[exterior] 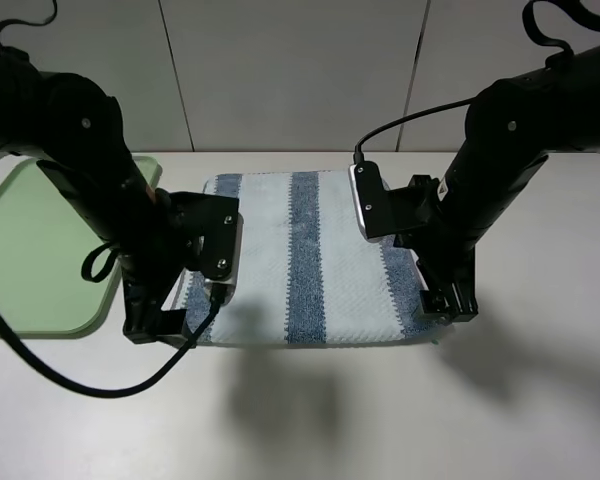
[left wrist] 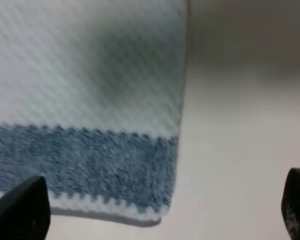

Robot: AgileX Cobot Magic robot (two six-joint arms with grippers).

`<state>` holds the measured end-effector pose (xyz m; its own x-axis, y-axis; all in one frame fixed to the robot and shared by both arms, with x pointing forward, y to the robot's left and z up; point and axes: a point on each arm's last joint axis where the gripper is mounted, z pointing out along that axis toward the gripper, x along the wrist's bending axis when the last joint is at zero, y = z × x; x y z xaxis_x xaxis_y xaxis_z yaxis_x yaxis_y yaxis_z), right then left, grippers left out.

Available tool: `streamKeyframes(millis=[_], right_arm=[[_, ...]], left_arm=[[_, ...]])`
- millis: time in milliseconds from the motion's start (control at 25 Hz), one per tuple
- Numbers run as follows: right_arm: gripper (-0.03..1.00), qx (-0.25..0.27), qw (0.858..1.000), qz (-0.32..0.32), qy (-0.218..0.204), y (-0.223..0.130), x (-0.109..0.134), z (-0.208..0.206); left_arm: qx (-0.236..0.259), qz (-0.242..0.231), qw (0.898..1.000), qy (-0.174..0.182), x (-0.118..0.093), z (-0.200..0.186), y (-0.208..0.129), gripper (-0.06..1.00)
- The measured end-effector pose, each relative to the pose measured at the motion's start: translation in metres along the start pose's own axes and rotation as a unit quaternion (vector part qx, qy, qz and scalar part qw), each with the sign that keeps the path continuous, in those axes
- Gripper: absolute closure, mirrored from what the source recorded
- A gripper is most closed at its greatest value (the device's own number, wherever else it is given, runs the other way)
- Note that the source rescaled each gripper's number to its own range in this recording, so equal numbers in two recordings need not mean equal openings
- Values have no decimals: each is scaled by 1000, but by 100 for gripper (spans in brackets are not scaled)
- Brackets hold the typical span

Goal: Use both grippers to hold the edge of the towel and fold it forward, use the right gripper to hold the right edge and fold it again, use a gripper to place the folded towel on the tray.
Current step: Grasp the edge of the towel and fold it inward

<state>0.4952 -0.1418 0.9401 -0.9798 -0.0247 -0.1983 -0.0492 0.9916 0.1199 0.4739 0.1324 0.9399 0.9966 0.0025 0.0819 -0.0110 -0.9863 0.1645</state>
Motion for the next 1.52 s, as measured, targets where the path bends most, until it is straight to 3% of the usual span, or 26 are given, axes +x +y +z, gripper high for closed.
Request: streamKeyframes(millis=[280,1520], right_arm=[[-3,4,1000,-9,7,-5,8,8],[-3,34,996,7,80,-9,18,72]], left_arm=[[18,16,1000,5,-7,10,-10,3],[7,38,998,49,-1,11,-9,3]])
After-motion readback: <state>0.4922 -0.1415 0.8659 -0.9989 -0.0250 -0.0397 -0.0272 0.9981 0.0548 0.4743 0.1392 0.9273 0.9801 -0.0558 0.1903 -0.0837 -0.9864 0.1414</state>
